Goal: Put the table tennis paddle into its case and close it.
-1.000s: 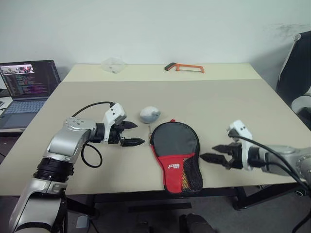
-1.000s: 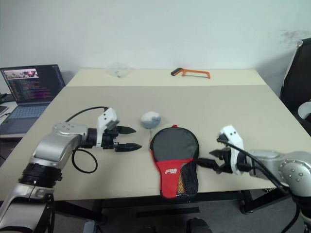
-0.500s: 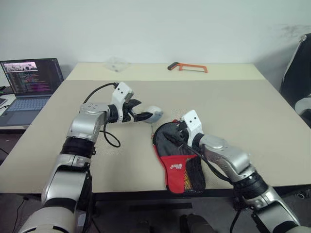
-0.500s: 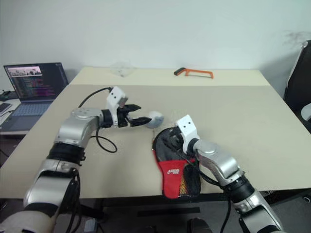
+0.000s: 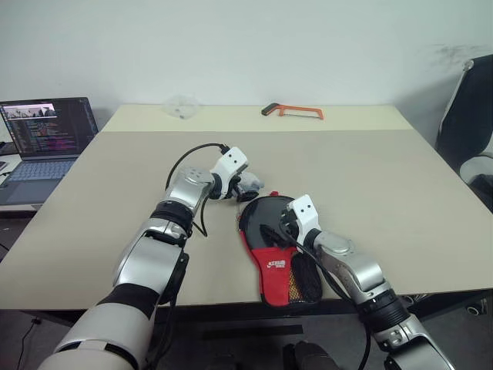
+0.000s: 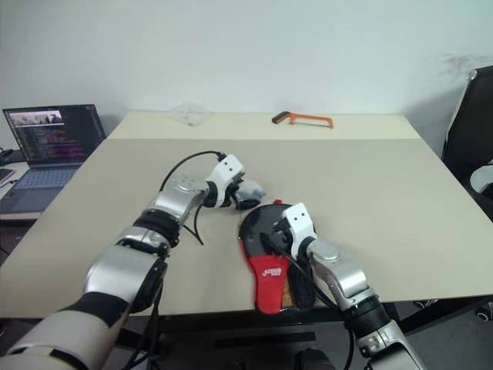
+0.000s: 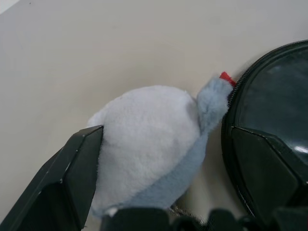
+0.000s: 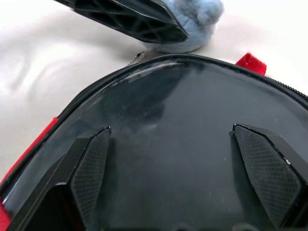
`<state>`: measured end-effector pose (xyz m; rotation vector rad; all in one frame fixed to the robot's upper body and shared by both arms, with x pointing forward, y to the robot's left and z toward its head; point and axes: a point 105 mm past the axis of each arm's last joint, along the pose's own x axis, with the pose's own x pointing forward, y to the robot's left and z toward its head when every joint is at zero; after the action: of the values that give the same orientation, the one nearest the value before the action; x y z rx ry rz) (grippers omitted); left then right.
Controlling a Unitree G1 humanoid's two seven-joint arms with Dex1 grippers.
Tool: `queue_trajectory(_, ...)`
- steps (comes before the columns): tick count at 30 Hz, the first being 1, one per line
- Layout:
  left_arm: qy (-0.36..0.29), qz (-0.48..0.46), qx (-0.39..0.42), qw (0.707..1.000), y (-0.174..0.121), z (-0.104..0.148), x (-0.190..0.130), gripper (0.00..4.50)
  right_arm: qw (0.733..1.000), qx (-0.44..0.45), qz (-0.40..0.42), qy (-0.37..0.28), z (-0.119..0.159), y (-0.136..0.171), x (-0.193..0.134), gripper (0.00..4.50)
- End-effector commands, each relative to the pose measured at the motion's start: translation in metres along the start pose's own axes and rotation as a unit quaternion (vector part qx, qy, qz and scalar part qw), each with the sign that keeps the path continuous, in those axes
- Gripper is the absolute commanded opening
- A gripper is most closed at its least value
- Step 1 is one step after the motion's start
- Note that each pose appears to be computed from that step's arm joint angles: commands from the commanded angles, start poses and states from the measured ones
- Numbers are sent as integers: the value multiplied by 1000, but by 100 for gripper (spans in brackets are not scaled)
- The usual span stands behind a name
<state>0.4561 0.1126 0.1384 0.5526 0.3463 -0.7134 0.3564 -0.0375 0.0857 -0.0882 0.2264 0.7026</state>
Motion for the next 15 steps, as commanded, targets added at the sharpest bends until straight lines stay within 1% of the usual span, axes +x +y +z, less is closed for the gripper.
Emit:
queue_trajectory(1, 21, 65, 7, 998, 10, 5, 4, 450, 999, 17, -3, 42, -21, 0, -1, 446)
queue_trajectory(3, 24, 74, 14, 997, 6, 9, 10, 450, 999, 7, 2, 51, -23, 3, -1, 446)
queue_trajectory(5, 13, 81, 5, 997, 1, 16, 15, 450, 998, -3, 7, 63, -25, 6, 1, 446)
queue_trajectory(8, 12, 92, 20, 995, -4, 19, 21, 391, 995, -38, 1, 89, -33, 6, 3, 450)
queue_trajectory(14, 3, 119, 57, 991, -4, 26, 24, 192, 994, -35, -10, 99, -35, 4, 6, 450)
queue_trajectory(15, -2, 131, 84, 988, -3, 31, 24, 157, 994, -35, -9, 99, -35, 4, 5, 450)
